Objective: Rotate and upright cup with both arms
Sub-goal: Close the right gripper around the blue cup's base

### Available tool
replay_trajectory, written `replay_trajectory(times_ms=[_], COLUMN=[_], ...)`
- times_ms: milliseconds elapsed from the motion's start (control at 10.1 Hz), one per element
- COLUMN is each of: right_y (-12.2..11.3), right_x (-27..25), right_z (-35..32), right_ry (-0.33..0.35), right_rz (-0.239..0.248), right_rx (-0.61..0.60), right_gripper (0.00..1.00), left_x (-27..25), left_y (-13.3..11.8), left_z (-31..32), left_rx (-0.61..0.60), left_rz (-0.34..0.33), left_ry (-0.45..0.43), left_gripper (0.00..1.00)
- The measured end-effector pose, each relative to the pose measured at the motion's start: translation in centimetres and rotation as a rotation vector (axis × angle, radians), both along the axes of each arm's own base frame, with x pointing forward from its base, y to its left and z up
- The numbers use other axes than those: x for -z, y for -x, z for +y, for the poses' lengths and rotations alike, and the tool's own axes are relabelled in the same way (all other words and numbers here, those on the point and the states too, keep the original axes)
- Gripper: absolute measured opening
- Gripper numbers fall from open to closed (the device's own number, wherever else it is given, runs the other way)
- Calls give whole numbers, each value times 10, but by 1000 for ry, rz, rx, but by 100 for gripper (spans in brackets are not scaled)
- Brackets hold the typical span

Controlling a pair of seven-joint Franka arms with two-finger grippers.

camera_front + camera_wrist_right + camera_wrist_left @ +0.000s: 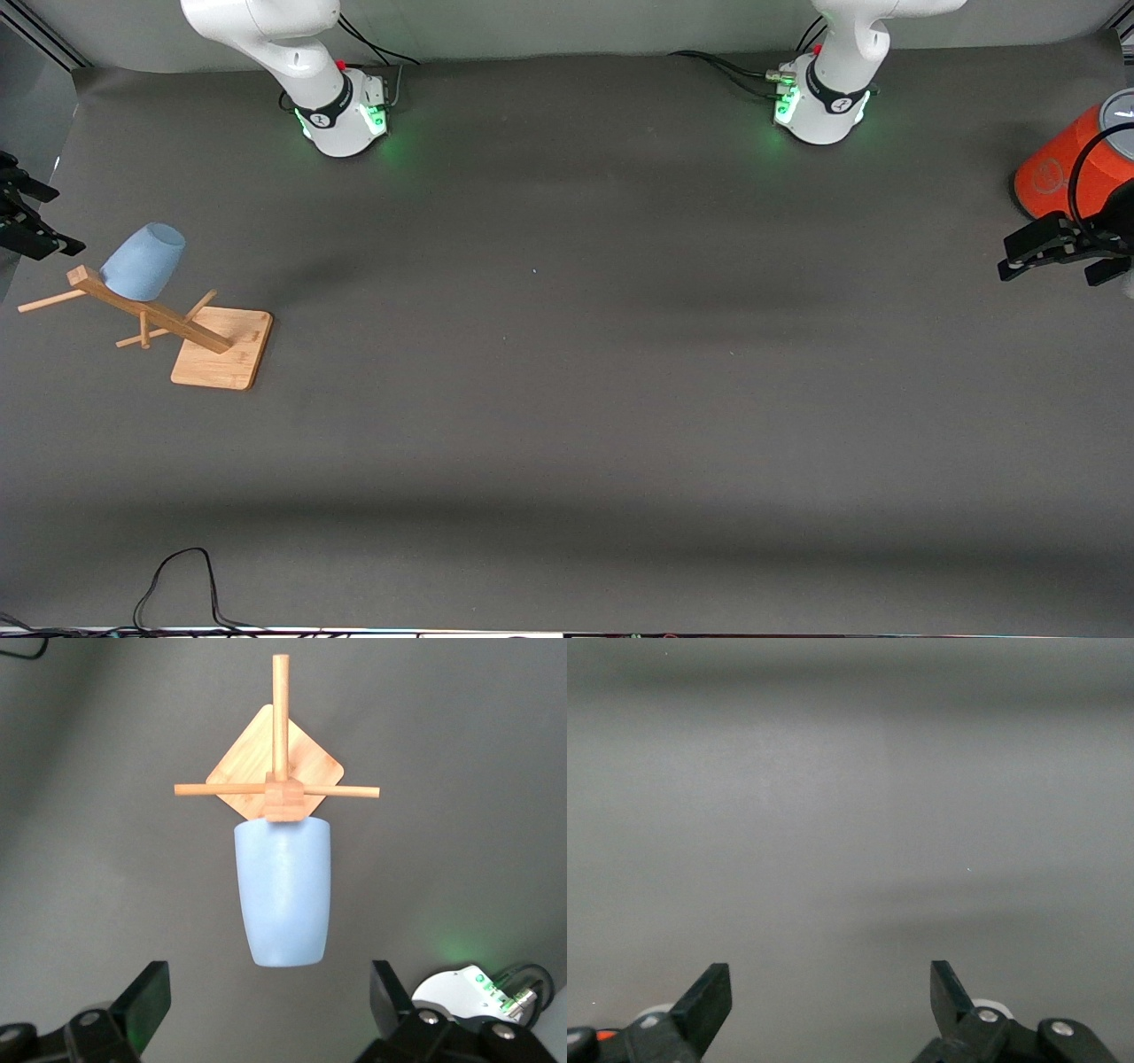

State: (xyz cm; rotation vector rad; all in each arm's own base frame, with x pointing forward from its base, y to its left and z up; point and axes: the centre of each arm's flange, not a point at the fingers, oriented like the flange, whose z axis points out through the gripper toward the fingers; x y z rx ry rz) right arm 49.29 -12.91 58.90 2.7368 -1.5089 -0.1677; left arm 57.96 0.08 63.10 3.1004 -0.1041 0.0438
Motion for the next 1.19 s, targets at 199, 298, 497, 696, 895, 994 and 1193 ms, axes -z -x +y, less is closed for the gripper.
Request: replay_trajectory(times_ms=[199, 298, 497, 696, 895, 994, 1193], right_y=[-3, -1, 6, 12, 19, 21, 22], right_x=[29, 49, 81, 105, 122, 128, 132], right_z=[-3, -8, -12, -12, -10, -11, -12], right_ry=[4, 2, -2, -7, -15, -17, -17], right_rz=[-16, -20, -35, -28, -4, 0, -4], right_rx=[9, 18, 29, 32, 33, 35, 39], right_gripper=[100, 100, 100, 100, 100, 100, 100], left_x=[1, 1, 1, 2, 4, 4, 5], left_y=[0, 0, 0, -1, -2, -2, -2], left_z=[0, 0, 0, 1, 1, 1, 1], left_rx=[0, 0, 0, -1, -1, -2, -2], left_rz=[1, 2, 2, 4, 6, 7, 8], left_ry=[0, 0, 0, 0, 0, 0, 0], left_gripper=[100, 100, 100, 100, 100, 100, 100])
